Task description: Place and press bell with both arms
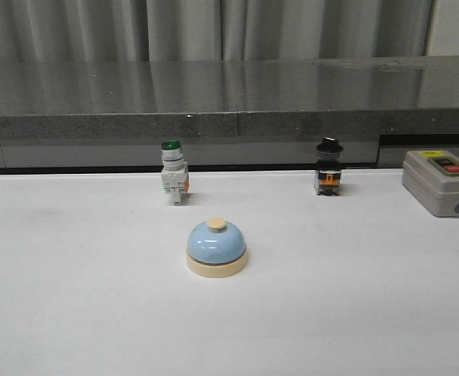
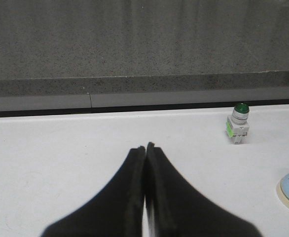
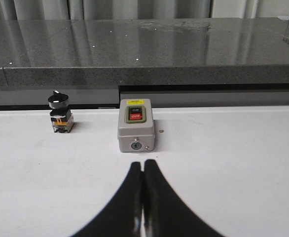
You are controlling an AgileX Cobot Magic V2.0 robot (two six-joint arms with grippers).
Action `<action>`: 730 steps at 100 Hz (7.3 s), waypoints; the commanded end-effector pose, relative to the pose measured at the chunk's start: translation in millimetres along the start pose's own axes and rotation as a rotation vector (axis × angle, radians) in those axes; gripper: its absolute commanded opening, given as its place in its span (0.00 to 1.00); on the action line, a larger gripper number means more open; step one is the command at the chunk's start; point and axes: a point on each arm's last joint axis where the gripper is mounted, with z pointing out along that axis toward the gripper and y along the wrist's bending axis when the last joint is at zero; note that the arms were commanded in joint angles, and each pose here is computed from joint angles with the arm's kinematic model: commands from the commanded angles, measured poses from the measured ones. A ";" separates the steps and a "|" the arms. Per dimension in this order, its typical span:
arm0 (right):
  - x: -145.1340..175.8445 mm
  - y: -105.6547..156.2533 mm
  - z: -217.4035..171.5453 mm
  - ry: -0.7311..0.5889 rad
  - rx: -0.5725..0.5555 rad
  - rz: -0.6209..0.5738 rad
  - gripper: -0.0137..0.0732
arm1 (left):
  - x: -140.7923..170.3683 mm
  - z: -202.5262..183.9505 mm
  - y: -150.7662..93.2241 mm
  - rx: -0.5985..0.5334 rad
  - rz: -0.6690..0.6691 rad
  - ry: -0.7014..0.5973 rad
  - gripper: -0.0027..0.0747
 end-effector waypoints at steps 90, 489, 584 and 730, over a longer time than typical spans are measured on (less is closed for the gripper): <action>-7.5 0.8 -0.7 -0.083 -0.009 -0.011 0.08 | 89.9 -22.8 10.8 -0.072 -0.032 -0.420 0.01; -34.9 291.3 275.8 1.155 -0.518 -0.478 0.08 | 110.8 -12.2 12.9 -0.078 -0.035 -0.358 0.01; -142.7 92.8 268.3 1.044 -0.115 -0.113 0.08 | 110.8 -12.2 12.9 -0.078 -0.035 -0.358 0.01; -128.1 13.9 0.8 0.287 -0.040 0.045 0.08 | 110.8 -12.2 12.9 -0.078 -0.035 -0.358 0.01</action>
